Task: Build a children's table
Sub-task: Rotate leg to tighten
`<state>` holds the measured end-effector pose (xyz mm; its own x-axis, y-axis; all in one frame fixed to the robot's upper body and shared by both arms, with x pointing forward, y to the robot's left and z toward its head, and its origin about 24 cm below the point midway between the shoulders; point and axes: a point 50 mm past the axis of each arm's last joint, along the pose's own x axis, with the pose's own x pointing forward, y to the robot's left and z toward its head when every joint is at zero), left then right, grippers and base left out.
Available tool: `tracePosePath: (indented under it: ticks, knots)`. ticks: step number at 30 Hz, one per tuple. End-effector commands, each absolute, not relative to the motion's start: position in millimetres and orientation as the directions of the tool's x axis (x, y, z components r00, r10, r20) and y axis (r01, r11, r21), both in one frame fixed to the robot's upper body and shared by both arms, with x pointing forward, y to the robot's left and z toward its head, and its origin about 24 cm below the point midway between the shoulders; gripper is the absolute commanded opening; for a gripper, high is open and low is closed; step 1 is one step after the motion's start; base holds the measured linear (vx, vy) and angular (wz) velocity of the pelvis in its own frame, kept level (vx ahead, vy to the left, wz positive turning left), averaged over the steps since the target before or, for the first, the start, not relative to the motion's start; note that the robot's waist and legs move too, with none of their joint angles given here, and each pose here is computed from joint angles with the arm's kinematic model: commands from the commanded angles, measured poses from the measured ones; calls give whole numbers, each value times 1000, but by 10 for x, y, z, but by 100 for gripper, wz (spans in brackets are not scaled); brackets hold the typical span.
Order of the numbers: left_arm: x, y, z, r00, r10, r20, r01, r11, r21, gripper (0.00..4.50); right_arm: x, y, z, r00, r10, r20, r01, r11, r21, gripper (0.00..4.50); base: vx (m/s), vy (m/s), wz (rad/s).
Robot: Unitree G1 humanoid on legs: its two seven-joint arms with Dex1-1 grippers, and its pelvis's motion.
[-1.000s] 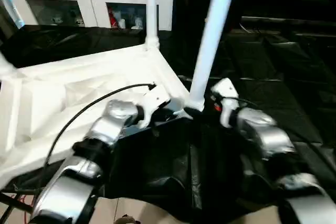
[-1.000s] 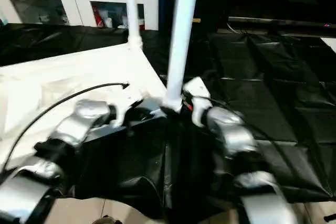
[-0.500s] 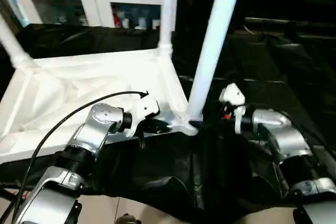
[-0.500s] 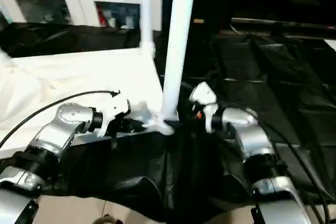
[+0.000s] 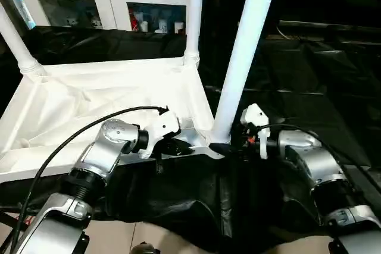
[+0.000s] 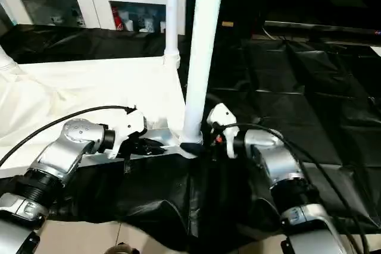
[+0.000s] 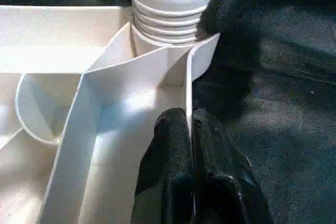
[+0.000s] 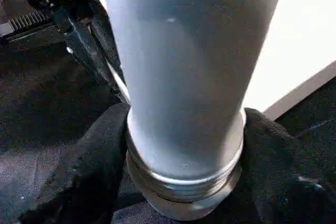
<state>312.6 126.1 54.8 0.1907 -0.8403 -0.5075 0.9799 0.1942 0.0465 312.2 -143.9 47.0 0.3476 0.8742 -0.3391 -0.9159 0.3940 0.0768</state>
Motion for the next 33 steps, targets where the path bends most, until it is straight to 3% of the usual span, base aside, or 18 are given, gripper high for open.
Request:
tracePosePath:
  ticks: [1, 4, 5, 7, 8, 9, 12, 16, 20, 21, 22, 26, 33]
  knots:
    - [3155, 1147, 663, 200, -875, -440, 980, 187, 74, 0, 3094, -1386, 462, 342, 880, -330, -920, 385, 72, 286, 0, 0, 0]
    - [3214, 1119, 656, 262, -860, -438, 964, 250, 87, 0, 3102, -1372, 422, 385, 864, -326, -902, 426, 64, 277, 0, 0, 0]
    - [3305, 1034, 651, 351, -835, -424, 934, 344, 95, 0, 3177, -1344, 344, 516, 793, -324, -826, 561, 56, 277, 0, 0, 0]
    - [3328, 1002, 651, 373, -828, -418, 925, 368, 96, 0, 3197, -1332, 323, 551, 769, -322, -800, 597, 57, 277, 0, 0, 0]
    - [3387, 897, 660, 426, -811, -402, 900, 427, 93, 0, 3244, -1278, 274, 630, 709, -316, -731, 679, 65, 276, 0, 0, 0]
    - [3395, 881, 662, 432, -808, -400, 896, 434, 92, 0, 3251, -1269, 268, 641, 699, -316, -721, 690, 65, 275, 0, 0, 0]
    - [3506, 664, 708, 520, -762, -386, 845, 525, 101, 0, 3355, -1091, 224, 768, 563, -305, -557, 822, 116, 275, 0, 0, 0]
    - [3557, 551, 753, 565, -739, -367, 814, 571, 104, 0, 3415, -935, 247, 816, 493, -301, -478, 869, 127, 275, 0, 0, 0]
    - [3557, 449, 779, 563, -746, -356, 819, 561, 120, 0, 3427, -667, 330, 807, 537, -247, -519, 843, 140, 275, 0, 0, 0]
    - [3550, 441, 777, 555, -752, -356, 826, 551, 122, 0, 3417, -627, 343, 795, 559, -237, -542, 829, 138, 330, 0, 0, 0]
    - [3534, 434, 765, 538, -764, -356, 838, 531, 127, 0, 3411, -594, 357, 782, 582, -224, -566, 813, 135, 344, 0, 0, 0]
    - [3501, 499, 727, 509, -779, -366, 856, 501, 125, 0, 3433, -709, 386, 773, 596, -215, -586, 802, 116, 374, 0, 0, 0]
    - [3447, 651, 701, 459, -811, -364, 886, 447, 123, 0, 3457, -1137, 423, 749, 610, -258, -628, 778, 15, 437, 0, 0, 0]
